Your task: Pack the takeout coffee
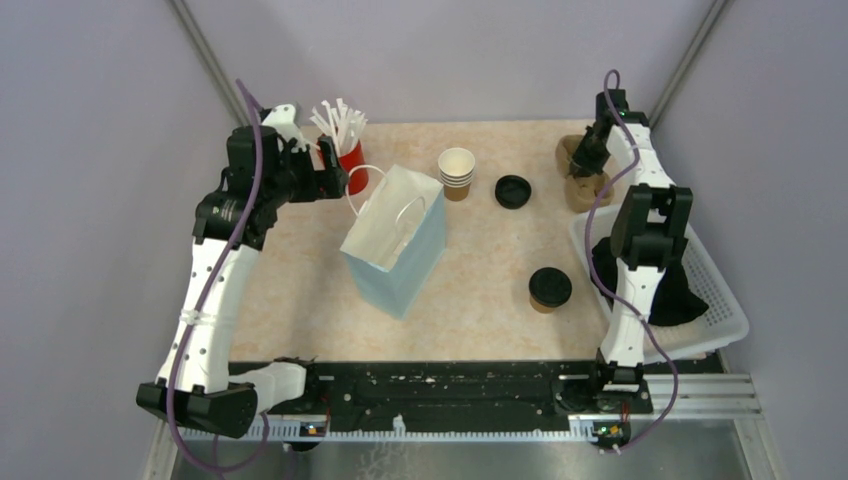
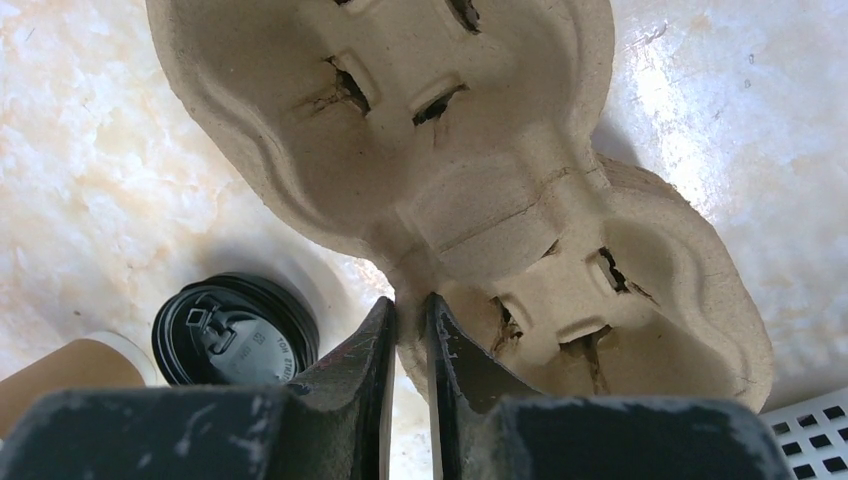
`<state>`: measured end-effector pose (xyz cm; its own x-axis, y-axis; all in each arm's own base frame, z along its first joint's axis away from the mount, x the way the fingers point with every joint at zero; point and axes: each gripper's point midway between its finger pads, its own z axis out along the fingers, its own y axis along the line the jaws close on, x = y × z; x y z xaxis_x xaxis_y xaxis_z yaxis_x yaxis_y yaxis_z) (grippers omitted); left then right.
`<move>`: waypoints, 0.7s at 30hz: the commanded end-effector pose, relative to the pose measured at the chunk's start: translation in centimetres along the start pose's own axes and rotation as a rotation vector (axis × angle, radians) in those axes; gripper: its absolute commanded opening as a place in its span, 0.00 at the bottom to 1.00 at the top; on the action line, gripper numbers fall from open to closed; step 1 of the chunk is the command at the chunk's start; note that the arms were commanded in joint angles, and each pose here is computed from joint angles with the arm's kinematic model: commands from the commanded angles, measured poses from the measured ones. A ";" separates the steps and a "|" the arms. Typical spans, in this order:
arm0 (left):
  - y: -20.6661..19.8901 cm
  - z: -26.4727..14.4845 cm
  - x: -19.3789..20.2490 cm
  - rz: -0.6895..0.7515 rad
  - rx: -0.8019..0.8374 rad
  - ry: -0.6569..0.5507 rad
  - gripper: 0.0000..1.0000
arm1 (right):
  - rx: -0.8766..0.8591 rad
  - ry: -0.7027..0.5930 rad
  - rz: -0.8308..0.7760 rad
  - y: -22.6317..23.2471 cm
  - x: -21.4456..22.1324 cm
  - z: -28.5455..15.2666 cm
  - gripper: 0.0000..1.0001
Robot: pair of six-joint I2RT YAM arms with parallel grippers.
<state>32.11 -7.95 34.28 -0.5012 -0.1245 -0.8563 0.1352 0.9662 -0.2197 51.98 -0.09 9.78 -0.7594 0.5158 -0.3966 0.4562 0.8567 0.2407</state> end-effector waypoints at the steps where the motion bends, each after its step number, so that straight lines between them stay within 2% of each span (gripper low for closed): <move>1: -0.2 -0.7 -0.8 0.019 0.008 -0.036 0.98 | -0.057 -0.057 -0.001 1.8 -1.8 -2.1 0.13; 4: -0.2 -0.8 -0.8 0.021 0.011 -0.038 0.98 | -0.061 -0.055 0.001 1.8 -1.8 -2.2 0.15; 6: -0.2 -0.9 -0.8 0.021 0.011 -0.038 0.98 | -0.063 -0.056 -0.003 1.9 -1.8 -2.3 0.20; 12: -0.3 -0.8 -0.5 0.021 0.015 -0.031 0.98 | -0.072 -0.041 0.000 1.9 -1.4 -1.7 0.27; 17: -0.3 -0.9 -0.6 0.021 0.016 -0.032 0.98 | -0.079 -0.035 0.010 1.7 -1.4 -1.5 0.27; 21: -0.3 -0.8 -0.5 0.018 0.017 -0.029 0.98 | -0.089 -0.040 0.024 1.7 -1.7 -1.7 0.19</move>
<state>31.94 -7.91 34.21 -0.5046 -0.1201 -0.8549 0.1364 0.9667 -0.2164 51.92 0.60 9.87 -0.7676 0.5189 -0.3762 0.4430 0.8538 0.2735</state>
